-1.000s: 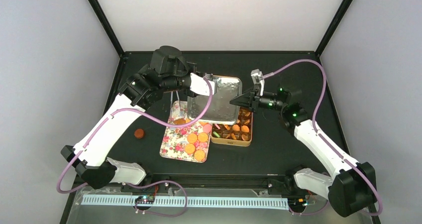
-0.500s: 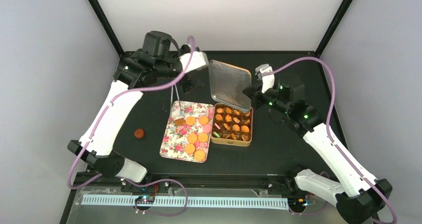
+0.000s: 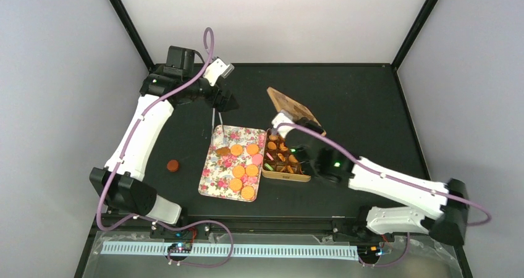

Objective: Pack the cookies
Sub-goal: Place the box lid on the packing box.

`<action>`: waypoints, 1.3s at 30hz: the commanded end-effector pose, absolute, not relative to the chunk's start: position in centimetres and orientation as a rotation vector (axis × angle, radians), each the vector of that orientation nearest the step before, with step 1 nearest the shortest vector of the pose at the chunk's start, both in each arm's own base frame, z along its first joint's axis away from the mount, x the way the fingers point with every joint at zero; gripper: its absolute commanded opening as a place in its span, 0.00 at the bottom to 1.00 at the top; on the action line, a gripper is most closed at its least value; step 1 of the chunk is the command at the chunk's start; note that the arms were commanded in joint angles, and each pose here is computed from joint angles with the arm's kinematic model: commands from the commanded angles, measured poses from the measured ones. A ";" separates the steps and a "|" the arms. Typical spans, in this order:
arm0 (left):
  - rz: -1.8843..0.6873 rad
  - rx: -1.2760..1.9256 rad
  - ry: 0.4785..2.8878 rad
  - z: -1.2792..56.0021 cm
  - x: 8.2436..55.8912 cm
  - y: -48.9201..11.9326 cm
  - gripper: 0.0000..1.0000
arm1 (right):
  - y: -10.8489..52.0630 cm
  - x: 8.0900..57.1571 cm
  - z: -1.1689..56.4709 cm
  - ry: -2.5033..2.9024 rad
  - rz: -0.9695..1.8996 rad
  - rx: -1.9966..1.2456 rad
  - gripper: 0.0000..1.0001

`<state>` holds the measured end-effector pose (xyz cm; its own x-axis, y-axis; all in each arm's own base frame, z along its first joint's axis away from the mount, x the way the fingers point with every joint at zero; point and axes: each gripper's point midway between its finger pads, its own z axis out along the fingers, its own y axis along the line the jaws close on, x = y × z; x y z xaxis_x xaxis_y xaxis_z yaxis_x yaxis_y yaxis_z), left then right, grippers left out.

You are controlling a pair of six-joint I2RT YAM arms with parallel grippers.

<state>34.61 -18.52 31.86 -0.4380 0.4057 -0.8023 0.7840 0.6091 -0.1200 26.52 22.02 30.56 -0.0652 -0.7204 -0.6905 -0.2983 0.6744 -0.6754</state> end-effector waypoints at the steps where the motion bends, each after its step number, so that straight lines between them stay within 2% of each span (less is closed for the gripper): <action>1: -0.659 0.884 2.072 32.3 35.2 -18.4 0.99 | 21.8 27.0 28.4 1.621 -0.805 -0.927 0.01; 10: -0.691 0.903 2.077 31.9 35.7 -18.8 0.99 | 26.7 24.4 20.2 1.612 -0.848 -1.228 0.01; 16: -0.712 0.907 2.093 31.6 36.5 -19.2 0.99 | 27.8 22.6 15.6 1.673 -0.840 -1.350 0.01; 26: -0.685 0.952 2.174 26.5 36.7 -19.8 0.98 | 28.8 18.6 10.8 1.765 -0.731 -1.483 0.01; 32: -0.576 1.015 2.243 23.3 37.4 -21.2 0.97 | 28.8 16.6 8.5 1.830 -0.660 -1.589 0.08; 39: -0.592 1.113 2.322 19.5 36.1 -24.0 0.97 | 28.2 15.8 6.6 1.876 -0.649 -1.649 0.18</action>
<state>36.31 -22.96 21.27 -0.5535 0.5421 -0.6323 0.7900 0.5821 -0.1925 17.95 28.38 10.17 -0.0791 -0.9897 -0.1193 -0.5932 0.1429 -0.7923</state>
